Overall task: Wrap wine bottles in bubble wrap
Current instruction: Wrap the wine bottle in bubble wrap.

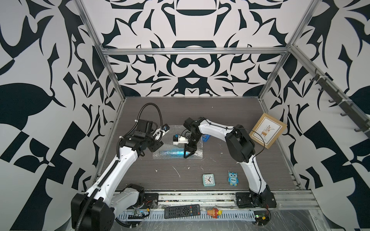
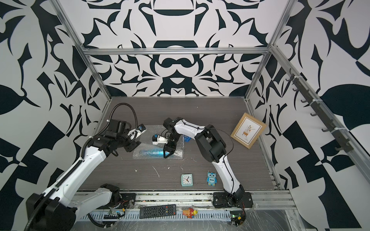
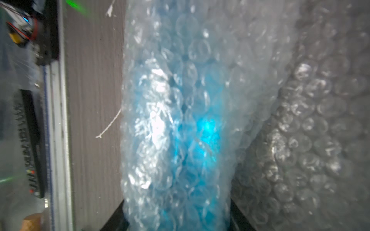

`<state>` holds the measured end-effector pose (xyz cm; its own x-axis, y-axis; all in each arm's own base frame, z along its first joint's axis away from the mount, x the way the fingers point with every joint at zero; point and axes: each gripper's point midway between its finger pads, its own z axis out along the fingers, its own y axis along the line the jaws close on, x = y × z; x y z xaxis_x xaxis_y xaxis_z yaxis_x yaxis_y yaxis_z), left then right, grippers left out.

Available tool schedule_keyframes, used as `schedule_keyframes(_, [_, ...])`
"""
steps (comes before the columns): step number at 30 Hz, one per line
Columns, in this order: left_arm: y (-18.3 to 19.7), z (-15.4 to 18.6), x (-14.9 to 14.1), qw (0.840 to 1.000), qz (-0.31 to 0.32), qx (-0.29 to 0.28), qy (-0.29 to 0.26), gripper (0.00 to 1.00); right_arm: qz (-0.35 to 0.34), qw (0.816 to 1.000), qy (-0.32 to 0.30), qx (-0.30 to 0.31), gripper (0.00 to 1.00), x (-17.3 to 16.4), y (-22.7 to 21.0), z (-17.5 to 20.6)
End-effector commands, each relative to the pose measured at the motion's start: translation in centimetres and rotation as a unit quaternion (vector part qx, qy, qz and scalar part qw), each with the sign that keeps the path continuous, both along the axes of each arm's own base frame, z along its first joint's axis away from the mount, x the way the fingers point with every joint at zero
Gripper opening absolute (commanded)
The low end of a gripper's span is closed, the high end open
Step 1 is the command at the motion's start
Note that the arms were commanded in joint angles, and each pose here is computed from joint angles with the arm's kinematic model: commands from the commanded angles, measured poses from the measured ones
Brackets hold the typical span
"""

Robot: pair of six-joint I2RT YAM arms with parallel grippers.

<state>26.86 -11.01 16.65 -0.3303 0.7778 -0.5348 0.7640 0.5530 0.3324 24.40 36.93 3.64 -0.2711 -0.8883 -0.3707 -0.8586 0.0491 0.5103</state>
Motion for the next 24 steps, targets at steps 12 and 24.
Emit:
schedule_keyframes(12, [-10.6, -6.0, -9.2, 0.936, -0.350, 0.037, 0.008, 0.65, -0.032, 0.981, 0.189, -0.018, 0.28, -3.3, -0.4, 0.5])
schedule_keyframes(24, [-13.0, -9.2, -5.5, 0.925, -0.373, 0.069, -0.020, 0.71, -0.027, 0.981, 0.192, -0.027, 0.31, -3.6, -0.7, -0.1])
